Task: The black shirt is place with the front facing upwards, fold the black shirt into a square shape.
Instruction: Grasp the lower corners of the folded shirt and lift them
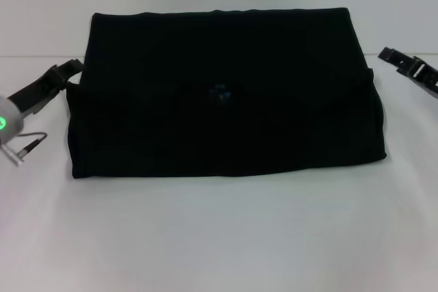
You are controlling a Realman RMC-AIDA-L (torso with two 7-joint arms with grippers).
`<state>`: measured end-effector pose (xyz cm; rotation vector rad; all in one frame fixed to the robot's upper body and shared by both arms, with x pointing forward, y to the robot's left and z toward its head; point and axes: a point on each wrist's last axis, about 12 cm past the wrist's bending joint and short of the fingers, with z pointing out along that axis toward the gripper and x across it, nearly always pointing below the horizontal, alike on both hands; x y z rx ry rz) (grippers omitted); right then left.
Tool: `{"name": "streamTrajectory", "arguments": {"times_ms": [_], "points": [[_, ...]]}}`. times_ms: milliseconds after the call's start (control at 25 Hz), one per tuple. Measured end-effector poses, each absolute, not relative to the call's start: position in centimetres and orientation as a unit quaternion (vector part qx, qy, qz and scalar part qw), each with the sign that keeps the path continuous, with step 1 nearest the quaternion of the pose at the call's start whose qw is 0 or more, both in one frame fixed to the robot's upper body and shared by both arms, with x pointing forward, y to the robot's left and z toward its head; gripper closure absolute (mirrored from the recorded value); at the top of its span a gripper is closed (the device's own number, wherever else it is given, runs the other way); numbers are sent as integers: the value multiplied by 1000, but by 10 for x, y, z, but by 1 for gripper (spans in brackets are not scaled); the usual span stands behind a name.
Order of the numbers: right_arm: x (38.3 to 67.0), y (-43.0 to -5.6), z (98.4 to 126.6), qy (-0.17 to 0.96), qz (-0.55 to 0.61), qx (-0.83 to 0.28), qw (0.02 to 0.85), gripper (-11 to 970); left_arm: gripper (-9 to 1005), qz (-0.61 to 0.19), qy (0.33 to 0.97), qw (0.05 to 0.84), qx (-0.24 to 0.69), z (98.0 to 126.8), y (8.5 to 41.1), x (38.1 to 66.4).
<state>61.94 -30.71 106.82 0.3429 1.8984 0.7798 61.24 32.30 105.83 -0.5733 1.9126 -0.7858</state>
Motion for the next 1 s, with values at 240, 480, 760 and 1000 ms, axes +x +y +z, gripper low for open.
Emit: {"name": "streamTrajectory", "arguments": {"times_ms": [240,480,760,1000], "points": [[590,-312,1070,769,390,63,502,325,357,-397,787,419,-218,1060,347,585],[573,-303,1061,798,399,-28,451,150,92,-391,835,341,-185,1048,351,568],[568,-297,1056,803,399,-48,440,150,31,-380,848,326,-171,1042,349,563],[565,-301,1054,804,397,-43,440,150,33,-399,852,307,-145,1045,344,559]]}}
